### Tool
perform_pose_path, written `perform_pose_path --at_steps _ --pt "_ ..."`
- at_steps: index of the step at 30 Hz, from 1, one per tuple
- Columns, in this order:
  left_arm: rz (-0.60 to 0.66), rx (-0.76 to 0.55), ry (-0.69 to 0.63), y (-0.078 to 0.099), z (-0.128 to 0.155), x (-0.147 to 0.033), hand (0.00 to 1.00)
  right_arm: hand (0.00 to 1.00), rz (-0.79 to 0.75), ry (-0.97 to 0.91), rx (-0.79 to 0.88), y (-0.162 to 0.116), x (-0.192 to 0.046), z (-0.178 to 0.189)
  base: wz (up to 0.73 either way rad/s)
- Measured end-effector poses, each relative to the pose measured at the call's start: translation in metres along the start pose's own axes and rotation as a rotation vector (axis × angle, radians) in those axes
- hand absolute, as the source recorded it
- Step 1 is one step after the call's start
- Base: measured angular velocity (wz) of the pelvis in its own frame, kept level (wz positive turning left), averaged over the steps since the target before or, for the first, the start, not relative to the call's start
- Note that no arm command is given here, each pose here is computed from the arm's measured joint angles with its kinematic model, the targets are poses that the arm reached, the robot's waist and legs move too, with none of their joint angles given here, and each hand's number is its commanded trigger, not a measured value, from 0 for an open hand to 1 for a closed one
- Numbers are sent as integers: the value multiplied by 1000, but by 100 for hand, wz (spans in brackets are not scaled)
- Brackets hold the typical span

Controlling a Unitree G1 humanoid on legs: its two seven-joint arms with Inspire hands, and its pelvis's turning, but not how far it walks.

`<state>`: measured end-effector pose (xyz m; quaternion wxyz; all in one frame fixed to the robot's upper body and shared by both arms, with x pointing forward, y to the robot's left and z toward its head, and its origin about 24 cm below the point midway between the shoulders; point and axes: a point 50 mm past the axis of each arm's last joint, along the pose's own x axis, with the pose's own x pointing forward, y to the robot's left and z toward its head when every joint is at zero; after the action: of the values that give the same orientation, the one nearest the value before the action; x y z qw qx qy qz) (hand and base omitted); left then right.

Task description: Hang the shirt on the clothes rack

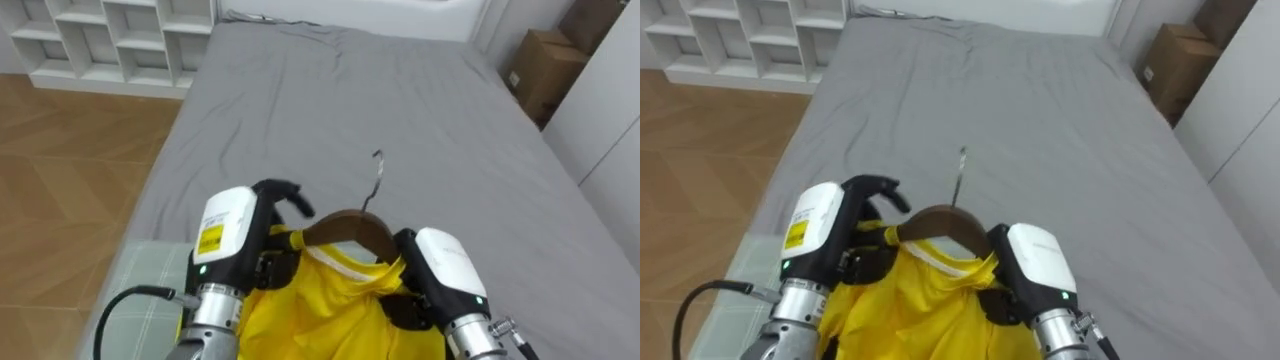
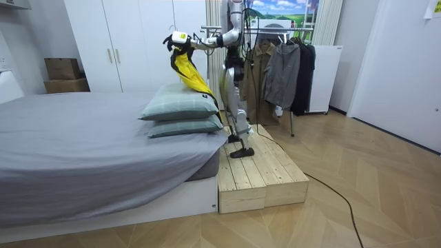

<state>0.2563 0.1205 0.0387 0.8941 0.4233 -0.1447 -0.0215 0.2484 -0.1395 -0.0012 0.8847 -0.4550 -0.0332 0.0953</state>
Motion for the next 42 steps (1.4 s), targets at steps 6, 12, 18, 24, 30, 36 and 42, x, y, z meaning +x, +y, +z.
perform_pose_path --at_steps 6,12,18,24,30,36,42 --pt "-29 -3 22 0 -7 -3 0 100 17 -10 -42 0 0 0 -3" --pt "-57 -57 112 -5 -21 -9 0 100 6 27 -46 -4 0 -5 -6" --pt "-94 -41 184 -12 -37 -16 0 100 -5 51 -44 -7 0 -11 -4" --pt "-112 -51 187 -15 -35 -17 0 100 -14 93 -40 -8 -6 -20 -3" --pt "-114 -70 203 -16 -37 -19 0 100 -24 115 -39 -8 -8 -25 -8" --pt "-123 -85 236 -17 -42 -25 0 100 -64 156 -38 -11 -10 -35 -8" --pt "-102 -66 271 -11 -52 -30 0 100 -126 211 -37 -24 -13 -48 -10"
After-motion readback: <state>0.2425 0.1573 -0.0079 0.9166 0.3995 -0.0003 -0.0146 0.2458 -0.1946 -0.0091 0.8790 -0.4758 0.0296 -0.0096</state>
